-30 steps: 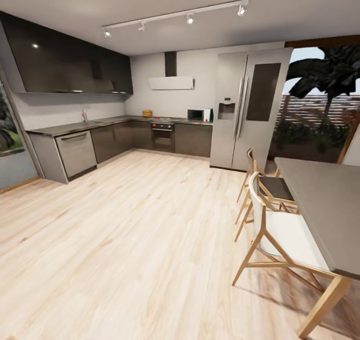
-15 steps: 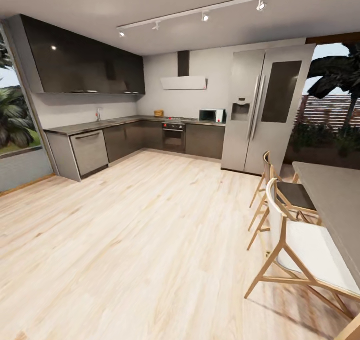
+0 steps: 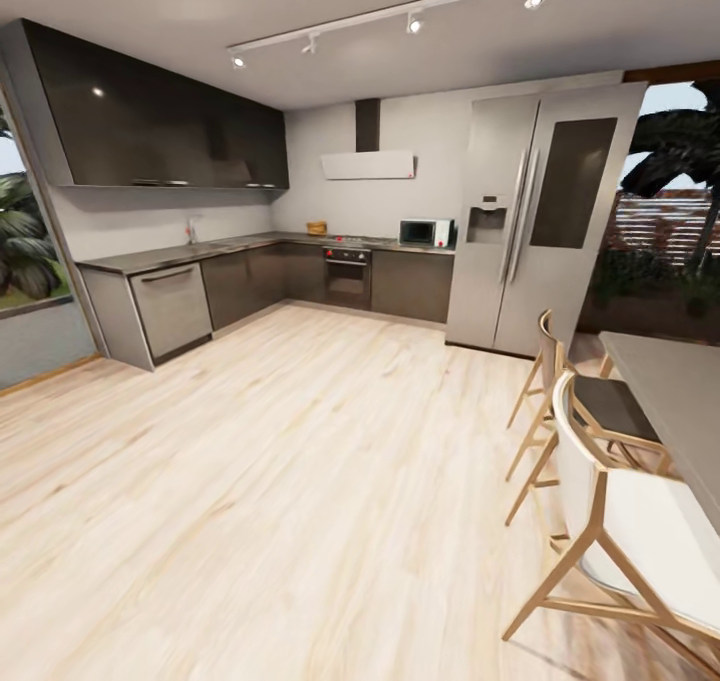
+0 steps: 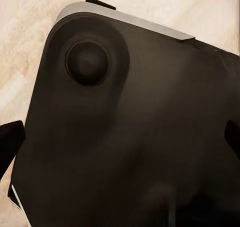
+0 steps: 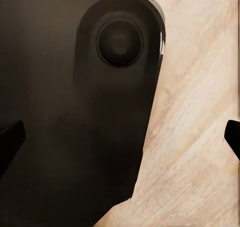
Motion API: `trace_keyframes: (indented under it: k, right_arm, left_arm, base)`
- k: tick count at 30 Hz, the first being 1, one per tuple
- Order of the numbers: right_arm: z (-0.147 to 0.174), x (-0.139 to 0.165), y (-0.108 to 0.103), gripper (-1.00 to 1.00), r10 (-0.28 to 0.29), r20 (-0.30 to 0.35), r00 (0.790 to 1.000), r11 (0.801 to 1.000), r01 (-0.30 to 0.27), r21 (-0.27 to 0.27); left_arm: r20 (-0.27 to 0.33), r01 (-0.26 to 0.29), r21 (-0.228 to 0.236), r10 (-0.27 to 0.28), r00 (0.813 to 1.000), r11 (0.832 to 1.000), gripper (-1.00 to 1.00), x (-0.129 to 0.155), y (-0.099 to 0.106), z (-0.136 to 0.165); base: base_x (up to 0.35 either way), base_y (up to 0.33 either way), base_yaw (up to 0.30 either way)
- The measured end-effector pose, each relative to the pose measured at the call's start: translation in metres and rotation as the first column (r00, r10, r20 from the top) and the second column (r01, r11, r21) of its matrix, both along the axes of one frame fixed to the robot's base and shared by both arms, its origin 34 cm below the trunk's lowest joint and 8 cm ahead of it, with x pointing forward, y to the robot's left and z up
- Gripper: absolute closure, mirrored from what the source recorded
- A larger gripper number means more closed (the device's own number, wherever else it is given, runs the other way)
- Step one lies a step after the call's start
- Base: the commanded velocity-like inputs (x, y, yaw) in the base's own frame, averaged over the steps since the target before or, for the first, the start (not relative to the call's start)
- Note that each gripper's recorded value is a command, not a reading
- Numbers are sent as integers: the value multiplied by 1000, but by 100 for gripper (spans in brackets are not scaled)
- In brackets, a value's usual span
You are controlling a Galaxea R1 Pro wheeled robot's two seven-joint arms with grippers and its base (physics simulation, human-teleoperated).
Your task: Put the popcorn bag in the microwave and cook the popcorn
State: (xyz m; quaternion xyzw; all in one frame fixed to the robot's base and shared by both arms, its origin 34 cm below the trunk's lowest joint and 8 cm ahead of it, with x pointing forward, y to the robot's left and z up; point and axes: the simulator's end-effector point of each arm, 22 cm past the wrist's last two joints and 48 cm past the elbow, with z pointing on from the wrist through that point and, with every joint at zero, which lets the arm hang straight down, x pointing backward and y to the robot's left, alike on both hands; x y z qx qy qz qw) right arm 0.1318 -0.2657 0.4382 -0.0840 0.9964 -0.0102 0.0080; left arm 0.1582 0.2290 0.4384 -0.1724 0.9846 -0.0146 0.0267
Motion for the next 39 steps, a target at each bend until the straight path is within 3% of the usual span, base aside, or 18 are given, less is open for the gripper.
trace_keyframes:
  k: [31,39]
  right_arm:
    - [0,0,-2,-100,1,1,1000,1000,-1,-2]
    - [0,4,9,-100,-10,11,1000,1000,10,12]
  left_arm:
    - [0,1,0,-1,1000,1000,-100,0,0,0]
    - [-7,2,3,-2,1000,1000,-100,-2,1,0]
  base:
    - [324,0,0]
    - [324,0,0]
